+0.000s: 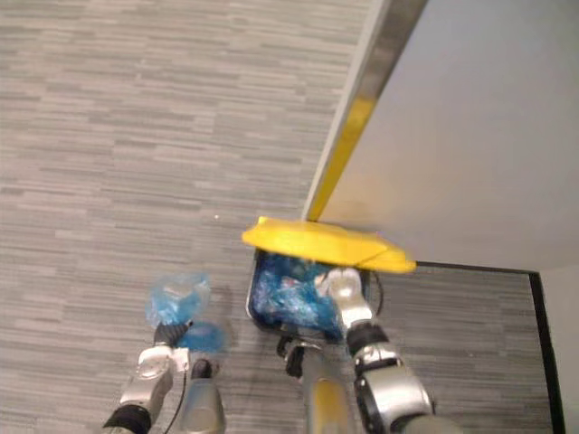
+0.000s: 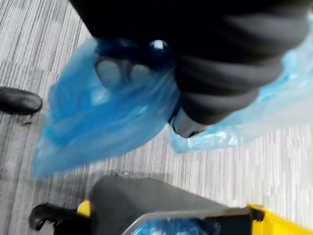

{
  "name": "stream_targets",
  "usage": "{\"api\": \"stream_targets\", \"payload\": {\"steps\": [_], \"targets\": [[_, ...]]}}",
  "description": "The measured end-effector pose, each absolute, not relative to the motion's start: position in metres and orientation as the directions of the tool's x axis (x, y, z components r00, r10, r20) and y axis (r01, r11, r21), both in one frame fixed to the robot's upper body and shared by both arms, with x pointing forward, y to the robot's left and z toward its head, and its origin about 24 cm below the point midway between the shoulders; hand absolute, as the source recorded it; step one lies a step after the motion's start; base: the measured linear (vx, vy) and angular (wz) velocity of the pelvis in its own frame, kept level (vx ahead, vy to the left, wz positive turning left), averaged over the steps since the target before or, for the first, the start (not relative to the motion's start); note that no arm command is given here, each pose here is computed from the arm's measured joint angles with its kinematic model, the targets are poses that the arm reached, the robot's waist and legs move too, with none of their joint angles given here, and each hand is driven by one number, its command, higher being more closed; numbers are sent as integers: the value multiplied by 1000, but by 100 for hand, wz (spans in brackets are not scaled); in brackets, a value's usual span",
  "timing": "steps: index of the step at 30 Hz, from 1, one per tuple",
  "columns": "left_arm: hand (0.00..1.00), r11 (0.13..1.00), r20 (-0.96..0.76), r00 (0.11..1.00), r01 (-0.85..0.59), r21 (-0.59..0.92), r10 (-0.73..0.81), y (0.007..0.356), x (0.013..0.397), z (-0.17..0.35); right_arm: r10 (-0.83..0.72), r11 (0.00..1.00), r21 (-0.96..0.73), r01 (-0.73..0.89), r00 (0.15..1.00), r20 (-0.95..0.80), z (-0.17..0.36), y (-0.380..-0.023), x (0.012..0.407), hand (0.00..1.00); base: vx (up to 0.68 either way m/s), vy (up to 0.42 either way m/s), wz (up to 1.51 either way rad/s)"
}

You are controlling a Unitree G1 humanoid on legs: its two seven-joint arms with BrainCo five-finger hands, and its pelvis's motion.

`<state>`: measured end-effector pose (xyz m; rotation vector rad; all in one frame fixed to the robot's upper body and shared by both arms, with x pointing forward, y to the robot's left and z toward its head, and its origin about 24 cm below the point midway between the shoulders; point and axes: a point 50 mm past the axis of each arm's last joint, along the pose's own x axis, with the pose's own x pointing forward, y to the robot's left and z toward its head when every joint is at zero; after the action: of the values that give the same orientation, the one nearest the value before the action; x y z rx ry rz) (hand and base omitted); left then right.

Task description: Gather rubbish on tea table into small bin, then transfer packed bag to large trash can.

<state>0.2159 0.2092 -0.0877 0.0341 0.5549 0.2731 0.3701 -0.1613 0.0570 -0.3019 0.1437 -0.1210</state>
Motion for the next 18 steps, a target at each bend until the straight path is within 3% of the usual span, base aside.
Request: {"api": "stream_targets", "payload": {"steps": [11,18], "targets": [[100,986,-295,942,-169,-8,159,187,248,-40,-200,955,-227,190,979,-24,103,-175,391,0,-42,5,-2],[100,996,-102,995,-20,-88,11,159,266,4,-201,954,-229,191,979,-21,107,-175,392,0,-7,32,4]]}}
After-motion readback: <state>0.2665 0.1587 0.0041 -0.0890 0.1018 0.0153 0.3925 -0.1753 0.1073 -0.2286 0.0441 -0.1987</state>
